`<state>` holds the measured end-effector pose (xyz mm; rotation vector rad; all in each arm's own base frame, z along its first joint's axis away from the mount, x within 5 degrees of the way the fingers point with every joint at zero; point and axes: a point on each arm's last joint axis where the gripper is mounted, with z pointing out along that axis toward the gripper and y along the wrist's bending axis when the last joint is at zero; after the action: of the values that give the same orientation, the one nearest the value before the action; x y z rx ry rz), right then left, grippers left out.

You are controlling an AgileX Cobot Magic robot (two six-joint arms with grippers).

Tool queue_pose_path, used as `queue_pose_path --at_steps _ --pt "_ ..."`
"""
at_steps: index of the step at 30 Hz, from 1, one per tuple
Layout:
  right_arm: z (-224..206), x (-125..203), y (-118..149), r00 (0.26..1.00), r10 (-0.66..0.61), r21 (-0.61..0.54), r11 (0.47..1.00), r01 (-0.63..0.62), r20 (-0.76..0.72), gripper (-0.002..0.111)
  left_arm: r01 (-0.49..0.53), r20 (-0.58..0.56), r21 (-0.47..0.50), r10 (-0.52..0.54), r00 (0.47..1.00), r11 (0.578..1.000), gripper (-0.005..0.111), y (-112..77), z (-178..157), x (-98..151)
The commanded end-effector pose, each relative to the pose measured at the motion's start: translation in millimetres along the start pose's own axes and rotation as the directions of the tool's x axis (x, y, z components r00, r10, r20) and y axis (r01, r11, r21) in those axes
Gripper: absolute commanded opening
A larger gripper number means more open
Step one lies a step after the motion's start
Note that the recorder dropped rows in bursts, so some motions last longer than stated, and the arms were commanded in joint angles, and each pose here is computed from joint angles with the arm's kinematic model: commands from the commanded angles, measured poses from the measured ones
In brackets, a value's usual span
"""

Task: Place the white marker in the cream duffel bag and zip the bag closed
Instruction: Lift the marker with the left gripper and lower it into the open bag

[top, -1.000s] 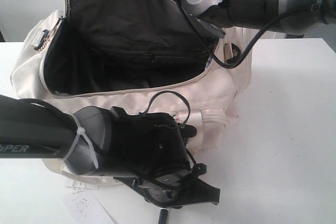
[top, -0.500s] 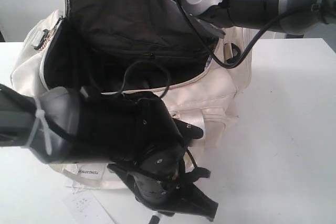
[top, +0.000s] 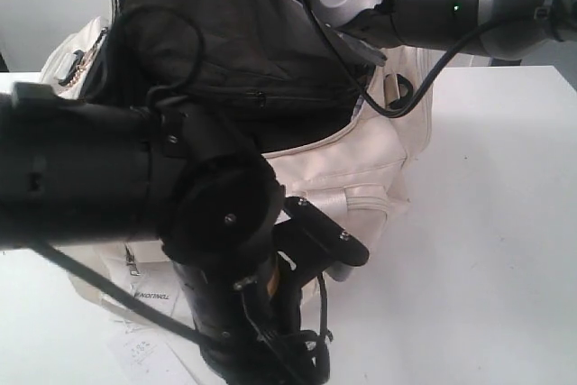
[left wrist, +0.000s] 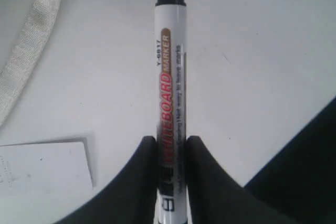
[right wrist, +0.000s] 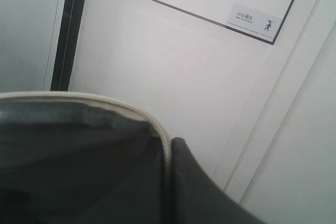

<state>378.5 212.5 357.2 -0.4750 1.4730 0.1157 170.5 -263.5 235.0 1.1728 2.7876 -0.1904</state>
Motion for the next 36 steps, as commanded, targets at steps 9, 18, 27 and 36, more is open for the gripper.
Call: queue_pose_path --at_steps 9,18,27,36 --pt "-4 -12 -11 0.998 0.012 0.052 0.999 -0.015 0.056 0.0 0.009 0.176 -0.235 0.033 0.984 0.972 0.0 25.6 -80 31" --pt "-4 -12 -11 0.998 0.012 0.052 0.999 -0.015 0.056 0.0 0.241 0.377 -0.508 -0.038 0.925 0.827 0.0 70.7 -125 44" --pt "-4 -12 -11 0.998 0.012 0.052 0.999 -0.015 0.056 0.0 0.335 0.549 -0.498 -0.009 0.836 0.8 0.0 122.4 -131 30" --pt "-4 -12 -11 0.998 0.012 0.052 0.999 -0.015 0.056 0.0 0.442 0.703 -0.434 -0.013 0.712 0.785 0.0 174.8 -130 21"
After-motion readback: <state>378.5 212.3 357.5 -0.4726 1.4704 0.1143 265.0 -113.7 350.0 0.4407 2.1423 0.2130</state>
